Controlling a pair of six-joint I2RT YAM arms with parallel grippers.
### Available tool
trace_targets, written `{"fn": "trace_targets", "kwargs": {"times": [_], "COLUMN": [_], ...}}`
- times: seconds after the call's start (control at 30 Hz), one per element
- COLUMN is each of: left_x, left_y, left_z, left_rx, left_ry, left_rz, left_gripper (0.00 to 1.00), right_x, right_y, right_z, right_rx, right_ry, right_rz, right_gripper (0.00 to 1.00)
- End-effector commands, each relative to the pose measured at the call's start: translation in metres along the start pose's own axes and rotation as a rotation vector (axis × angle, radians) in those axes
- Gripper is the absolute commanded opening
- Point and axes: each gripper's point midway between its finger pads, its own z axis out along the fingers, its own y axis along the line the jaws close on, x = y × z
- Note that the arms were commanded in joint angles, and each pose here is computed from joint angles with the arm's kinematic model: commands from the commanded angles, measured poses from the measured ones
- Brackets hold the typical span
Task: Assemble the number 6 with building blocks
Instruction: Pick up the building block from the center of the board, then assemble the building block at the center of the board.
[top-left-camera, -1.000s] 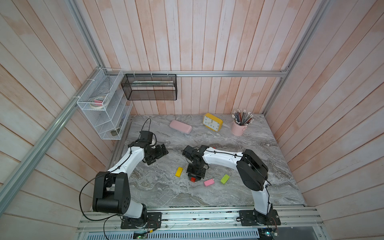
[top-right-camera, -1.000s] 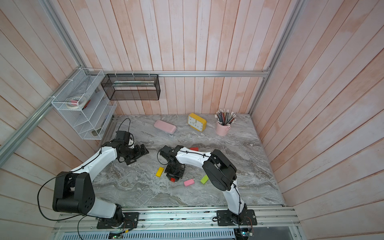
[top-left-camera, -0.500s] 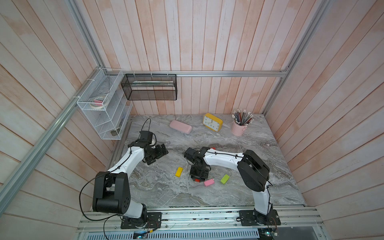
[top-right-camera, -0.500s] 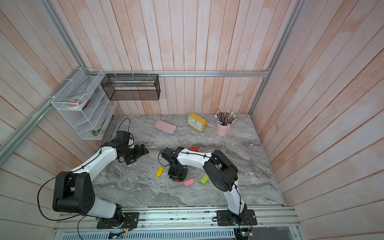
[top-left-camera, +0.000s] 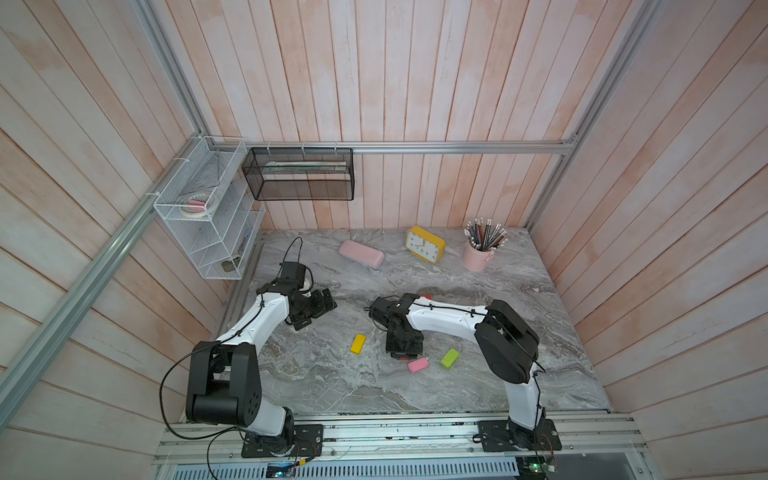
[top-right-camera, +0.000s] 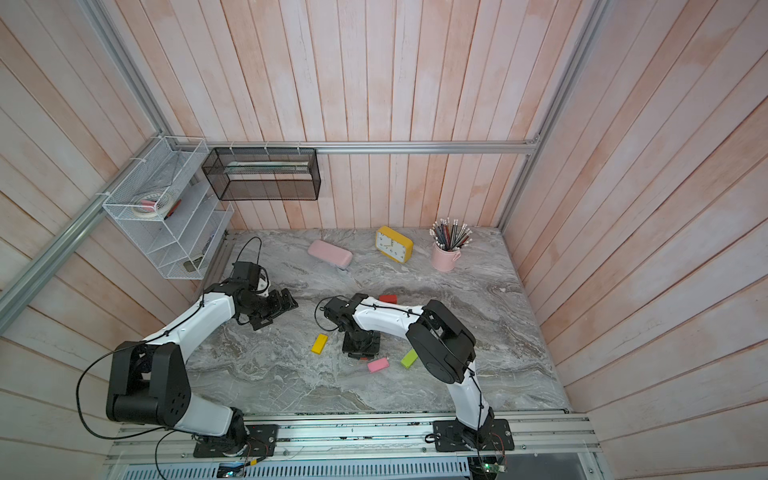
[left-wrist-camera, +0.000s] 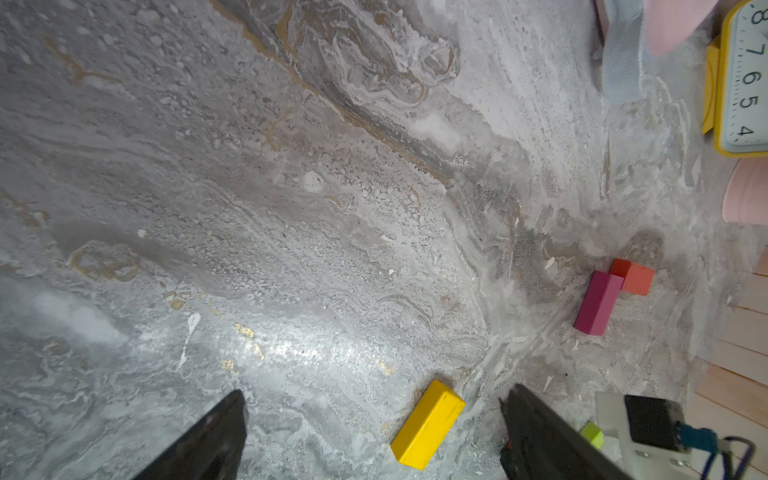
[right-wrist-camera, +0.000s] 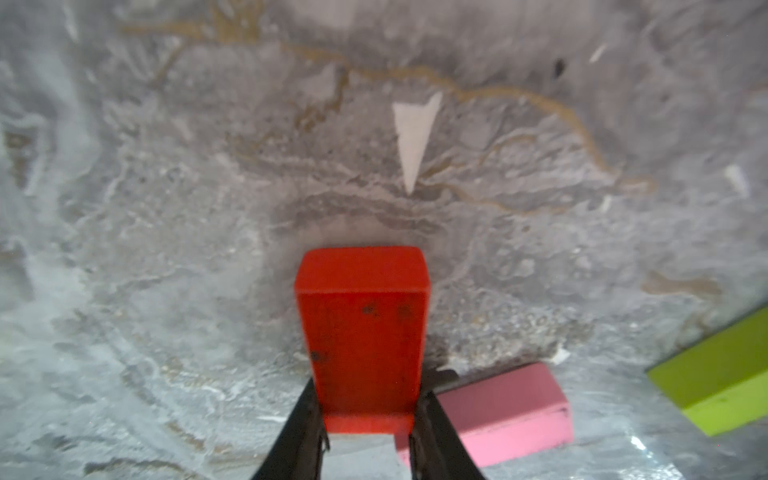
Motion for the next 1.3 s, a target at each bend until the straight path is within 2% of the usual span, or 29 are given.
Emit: {"fn": "trace_targets", "kwargs": {"times": [0.0,0.33,0.7,1.0,1.27], "left_x": [-0.004,-0.005,-0.006,-0.009,-0.007], "left_y": [-0.001,-0.003,-0.004,-0.007,-0.007], "left_z": [-0.002,-0.006,-0.009,-0.01,-0.01], "left_rx": [0.001,0.011,0.008,0.018,0.024], "left_ry": [-0.009,-0.022,-0.029,-0.036,-0.037], "left_rz": [0.017,0.01,0.004,-0.009,-0.019], "left_gripper": [0.98,0.98,0.98,0.98,0.98], "right_x": [-0.011,-0.026,-0.037,-0.034,-0.025], "right_y": [-0.023,-0.024,-0.02,-0.027,-0.037], "right_z": [-0.007,-0.034,-0.046,-0.044,-0.026], "right_rx": [0.081,-0.006,-0.102,-0.078,-0.041], "right_ry": [-0.08,-0.117,-0.029,0.059,0.1], "right_rz": [-0.067,-0.101,-0.104,-0.102,-0.1], "right_gripper": [0.19,0.2,0.21,0.21,0.21]}}
